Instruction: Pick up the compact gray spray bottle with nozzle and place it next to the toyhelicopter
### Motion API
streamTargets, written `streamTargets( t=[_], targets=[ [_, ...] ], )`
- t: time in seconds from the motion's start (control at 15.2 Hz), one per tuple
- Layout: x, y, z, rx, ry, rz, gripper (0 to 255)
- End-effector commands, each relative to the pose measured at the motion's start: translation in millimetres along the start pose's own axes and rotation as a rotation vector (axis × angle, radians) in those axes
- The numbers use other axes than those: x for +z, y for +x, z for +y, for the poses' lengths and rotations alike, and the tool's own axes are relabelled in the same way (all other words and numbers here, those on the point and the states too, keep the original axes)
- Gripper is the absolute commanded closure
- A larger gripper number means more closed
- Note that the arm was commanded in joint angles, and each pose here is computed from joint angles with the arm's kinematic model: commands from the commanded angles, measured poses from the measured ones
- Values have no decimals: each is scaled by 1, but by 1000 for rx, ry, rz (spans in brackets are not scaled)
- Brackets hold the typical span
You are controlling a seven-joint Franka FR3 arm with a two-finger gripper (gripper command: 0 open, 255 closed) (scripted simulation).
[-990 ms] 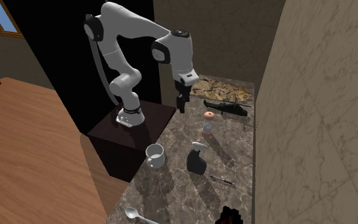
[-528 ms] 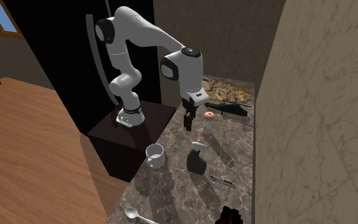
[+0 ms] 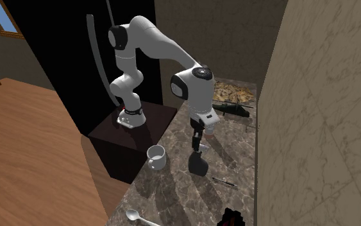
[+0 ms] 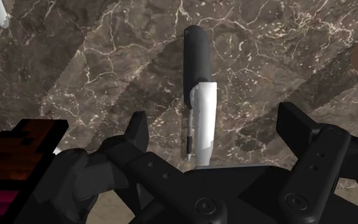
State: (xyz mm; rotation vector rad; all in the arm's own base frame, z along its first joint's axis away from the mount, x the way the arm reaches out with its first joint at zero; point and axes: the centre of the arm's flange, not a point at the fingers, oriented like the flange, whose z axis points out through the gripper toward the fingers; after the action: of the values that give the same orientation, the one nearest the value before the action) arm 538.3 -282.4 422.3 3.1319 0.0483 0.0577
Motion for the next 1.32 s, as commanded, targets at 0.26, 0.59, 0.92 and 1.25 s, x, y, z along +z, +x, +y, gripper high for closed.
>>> streamTargets(
  t=[0.26, 0.59, 0.92, 1.25],
  targets=[
    [34, 2, 2, 0, -1, 0, 0],
    [34, 2, 2, 0, -1, 0, 0],
    [34, 2, 2, 0, -1, 0, 255],
    [34, 2, 2, 0, -1, 0, 255]
  ],
)
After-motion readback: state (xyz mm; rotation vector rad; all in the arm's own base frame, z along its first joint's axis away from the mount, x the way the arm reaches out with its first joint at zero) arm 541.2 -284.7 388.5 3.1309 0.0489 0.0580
